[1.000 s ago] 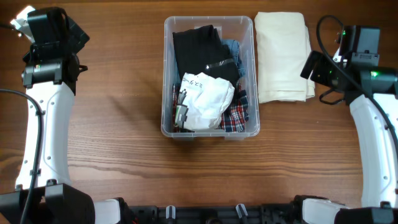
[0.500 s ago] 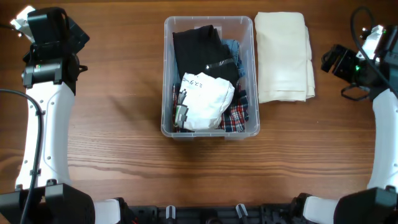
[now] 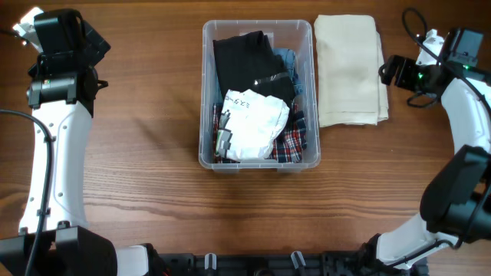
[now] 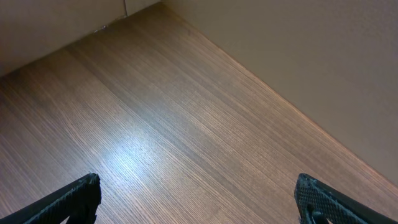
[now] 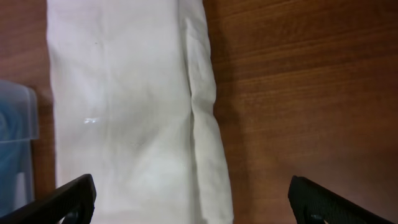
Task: Pack container
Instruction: 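Reach the right gripper to the cream cloth and grasp its edge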
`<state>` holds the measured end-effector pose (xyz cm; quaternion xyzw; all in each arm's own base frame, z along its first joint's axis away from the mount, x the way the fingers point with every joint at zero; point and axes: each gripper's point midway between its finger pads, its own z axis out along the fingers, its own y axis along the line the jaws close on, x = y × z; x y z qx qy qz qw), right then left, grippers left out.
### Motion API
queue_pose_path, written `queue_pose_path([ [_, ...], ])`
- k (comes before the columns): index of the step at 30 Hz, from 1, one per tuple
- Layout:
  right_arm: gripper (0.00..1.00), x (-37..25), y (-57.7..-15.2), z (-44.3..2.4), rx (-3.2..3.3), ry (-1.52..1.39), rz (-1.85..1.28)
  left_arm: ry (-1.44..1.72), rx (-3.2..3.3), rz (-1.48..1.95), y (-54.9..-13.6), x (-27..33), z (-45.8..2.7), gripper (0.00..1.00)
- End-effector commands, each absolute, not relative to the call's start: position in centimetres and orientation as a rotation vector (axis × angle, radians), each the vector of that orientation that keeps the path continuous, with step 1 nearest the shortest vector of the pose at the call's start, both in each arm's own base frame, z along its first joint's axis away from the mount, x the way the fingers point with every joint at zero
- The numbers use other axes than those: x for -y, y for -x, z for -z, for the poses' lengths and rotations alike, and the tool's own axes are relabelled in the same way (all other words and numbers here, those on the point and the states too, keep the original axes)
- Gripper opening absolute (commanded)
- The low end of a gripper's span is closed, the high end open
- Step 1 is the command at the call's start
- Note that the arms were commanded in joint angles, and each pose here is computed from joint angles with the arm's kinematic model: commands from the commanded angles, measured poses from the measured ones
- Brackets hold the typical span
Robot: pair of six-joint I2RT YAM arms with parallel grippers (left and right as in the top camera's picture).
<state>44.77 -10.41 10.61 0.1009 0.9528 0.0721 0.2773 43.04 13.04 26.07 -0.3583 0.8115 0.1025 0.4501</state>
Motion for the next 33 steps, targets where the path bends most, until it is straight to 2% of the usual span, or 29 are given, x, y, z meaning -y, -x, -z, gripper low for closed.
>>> queue_pose_path([
  [1,1.00,9.5,-46.0,-8.5,-2.559,-0.161,-0.280,0.895,-2.004,-0.273,-42.8,-13.4,-25.9,1.00],
  [11,1.00,8.7,-45.6,0.1,-2.693,-0.206,-0.399,0.895,-2.004,-0.273,-42.8,-13.4,-25.9,1.00],
  [15,1.00,8.5,-45.0,1.1,-2.723,-0.220,-0.416,0.895,-2.004,-0.273,-42.8,-13.4,-25.9,1.00],
  [16,0.97,8.5,-44.9,1.1,-2.727,-0.223,-0.418,0.895,-2.004,-0.273,-42.8,-13.4,-25.9,1.00],
  [17,0.88,8.4,-44.8,1.1,-2.733,-0.224,-0.421,0.895,-2.004,-0.273,-42.8,-13.4,-25.9,1.00],
  [19,0.78,8.3,-44.4,1.2,-2.749,-0.228,-0.428,0.895,-2.004,-0.273,-42.8,-13.4,-25.9,1.00],
  [24,0.65,8.1,-43.9,1.4,-2.769,-0.236,-0.438,0.895,-2.004,-0.273,-42.8,-13.4,-25.9,1.00],
  [26,0.63,8.1,-43.8,1.3,-2.772,-0.238,-0.440,0.895,-2.004,-0.273,-42.8,-13.4,-25.9,1.00],
  [30,0.40,8.1,-43.8,0.9,-2.766,-0.235,-0.437,0.895,-2.004,-0.273,-42.8,-13.4,-25.9,1.00],
  [33,0.38,8.2,-44.1,0.1,-2.748,-0.228,-0.428,0.895,-2.004,-0.273,-42.8,-13.4,-25.9,1.00],
])
